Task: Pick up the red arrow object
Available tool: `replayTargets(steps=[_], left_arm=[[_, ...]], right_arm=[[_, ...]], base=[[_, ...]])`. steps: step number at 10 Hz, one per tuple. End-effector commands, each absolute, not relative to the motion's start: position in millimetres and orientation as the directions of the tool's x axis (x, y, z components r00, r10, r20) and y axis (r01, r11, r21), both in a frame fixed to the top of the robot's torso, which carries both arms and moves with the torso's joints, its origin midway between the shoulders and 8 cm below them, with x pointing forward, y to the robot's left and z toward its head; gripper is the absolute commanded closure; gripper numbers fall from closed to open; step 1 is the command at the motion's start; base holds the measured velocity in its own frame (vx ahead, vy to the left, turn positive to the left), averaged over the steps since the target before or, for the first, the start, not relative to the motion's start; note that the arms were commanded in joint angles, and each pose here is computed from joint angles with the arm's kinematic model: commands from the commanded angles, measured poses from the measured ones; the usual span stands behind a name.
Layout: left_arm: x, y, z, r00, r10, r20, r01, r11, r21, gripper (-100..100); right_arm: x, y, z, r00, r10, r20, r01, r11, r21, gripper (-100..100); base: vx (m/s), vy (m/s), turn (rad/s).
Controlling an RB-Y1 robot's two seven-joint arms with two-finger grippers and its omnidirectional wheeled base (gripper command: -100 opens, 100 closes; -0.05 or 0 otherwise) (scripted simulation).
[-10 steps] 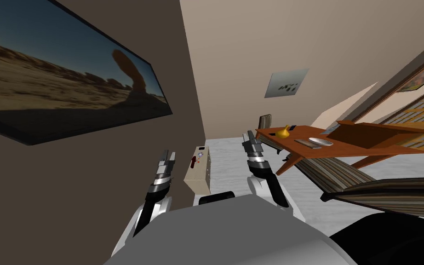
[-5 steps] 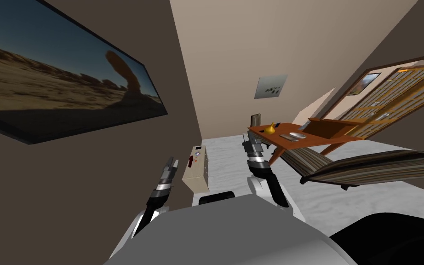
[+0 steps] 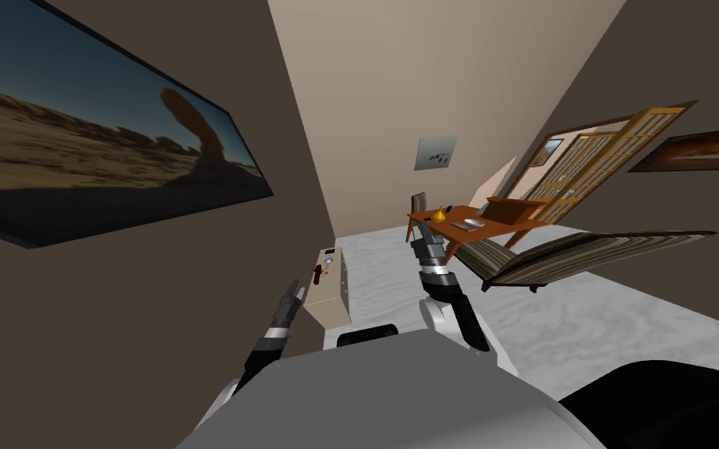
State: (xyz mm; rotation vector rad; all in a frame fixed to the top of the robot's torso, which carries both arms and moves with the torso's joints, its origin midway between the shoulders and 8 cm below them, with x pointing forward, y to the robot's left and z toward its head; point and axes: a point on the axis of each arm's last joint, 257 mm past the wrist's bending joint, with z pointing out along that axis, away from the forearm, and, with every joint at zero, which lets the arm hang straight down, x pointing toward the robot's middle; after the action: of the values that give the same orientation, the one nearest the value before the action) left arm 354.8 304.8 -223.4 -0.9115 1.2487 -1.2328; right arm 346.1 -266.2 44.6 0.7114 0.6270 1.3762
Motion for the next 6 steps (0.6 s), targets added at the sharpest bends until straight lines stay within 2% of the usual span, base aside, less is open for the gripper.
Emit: replayTargets(steps=[1, 2, 5, 6], left_arm=[[347.4, 308.7, -249.7, -0.119, -0.979, -0.168, 0.107, 0.155, -0.982, -100], [346.5, 310.2, -253.7, -0.117, -0.979, -0.168, 0.099, 0.157, -0.983, -100], [319.4, 317.5, -318.8, -0.169, -0.976, -0.140, -0.069, 0.154, -0.986, -100], [316.2, 321.4, -326.7, -0.165, -0.976, -0.141, -0.088, 0.157, -0.984, -100]], right_arm=[[346.1, -266.2, 44.6, 0.099, 0.995, 0.012, -0.644, 0.055, 0.763, 0], [346.1, -266.1, 44.6, 0.099, 0.995, 0.012, -0.644, 0.054, 0.763, 0], [346.1, -266.1, 44.6, 0.099, 0.995, 0.012, -0.644, 0.054, 0.763, 0], [346.1, -266.1, 44.6, 0.099, 0.995, 0.012, -0.644, 0.054, 0.763, 0]], base=[[-0.039, -0.005, -0.166], [-0.023, -0.004, -0.104], [-0.021, -0.008, -0.273], [-0.006, 0.003, -0.128]])
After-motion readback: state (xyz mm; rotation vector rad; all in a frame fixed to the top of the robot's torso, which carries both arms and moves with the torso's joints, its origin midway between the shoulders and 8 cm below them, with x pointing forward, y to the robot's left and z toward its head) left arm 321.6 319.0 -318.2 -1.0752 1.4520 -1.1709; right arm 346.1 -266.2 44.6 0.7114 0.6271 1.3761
